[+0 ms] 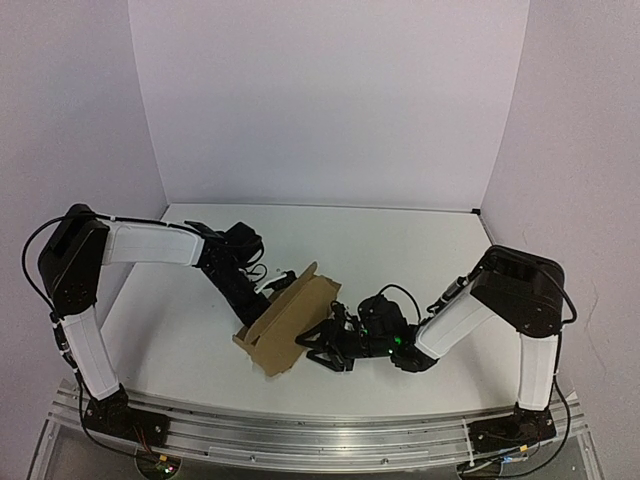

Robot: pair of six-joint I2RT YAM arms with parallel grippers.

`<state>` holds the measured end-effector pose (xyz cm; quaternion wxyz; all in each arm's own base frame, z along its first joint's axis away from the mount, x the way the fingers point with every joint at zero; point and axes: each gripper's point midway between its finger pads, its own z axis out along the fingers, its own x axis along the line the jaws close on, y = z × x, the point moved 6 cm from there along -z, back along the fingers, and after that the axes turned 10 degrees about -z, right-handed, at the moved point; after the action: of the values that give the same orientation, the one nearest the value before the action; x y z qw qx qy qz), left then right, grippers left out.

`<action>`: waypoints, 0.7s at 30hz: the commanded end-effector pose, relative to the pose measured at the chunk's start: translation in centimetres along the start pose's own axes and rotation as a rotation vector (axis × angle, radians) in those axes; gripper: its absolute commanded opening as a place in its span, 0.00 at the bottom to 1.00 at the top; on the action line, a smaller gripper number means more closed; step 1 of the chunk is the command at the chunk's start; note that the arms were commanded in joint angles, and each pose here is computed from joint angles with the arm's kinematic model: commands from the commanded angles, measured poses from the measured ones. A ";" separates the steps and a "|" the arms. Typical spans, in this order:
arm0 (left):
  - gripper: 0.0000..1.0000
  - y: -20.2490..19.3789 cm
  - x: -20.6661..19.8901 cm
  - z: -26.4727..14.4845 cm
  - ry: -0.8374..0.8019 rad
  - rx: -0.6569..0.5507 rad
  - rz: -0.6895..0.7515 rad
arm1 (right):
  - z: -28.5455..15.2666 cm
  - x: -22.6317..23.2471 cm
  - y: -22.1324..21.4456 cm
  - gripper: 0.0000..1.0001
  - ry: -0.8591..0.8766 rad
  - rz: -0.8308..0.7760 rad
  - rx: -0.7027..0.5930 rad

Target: Fold the paper box

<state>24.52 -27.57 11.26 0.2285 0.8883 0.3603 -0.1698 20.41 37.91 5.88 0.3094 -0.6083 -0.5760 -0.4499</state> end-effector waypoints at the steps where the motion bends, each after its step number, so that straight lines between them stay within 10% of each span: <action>1: 0.49 1.4 -0.2 -2.1 0.059 -0.024 0.023 | 0.6 -1.0 0.1 0.56 -0.038 0.028 -0.018; 11: 0.81 2.3 1.8 -4.9 0.143 -0.088 -0.009 | 0.8 -1.1 0.2 0.55 -0.040 0.031 -0.021; 21: 0.90 -1.3 8.1 -4.5 0.130 -0.073 -0.283 | 1.0 -0.8 0.3 0.55 -0.032 0.026 -0.018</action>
<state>30.40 -21.37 12.19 0.2219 0.8481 0.4694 -0.1056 20.74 38.21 5.88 0.3097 -0.6116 -0.5687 -0.4546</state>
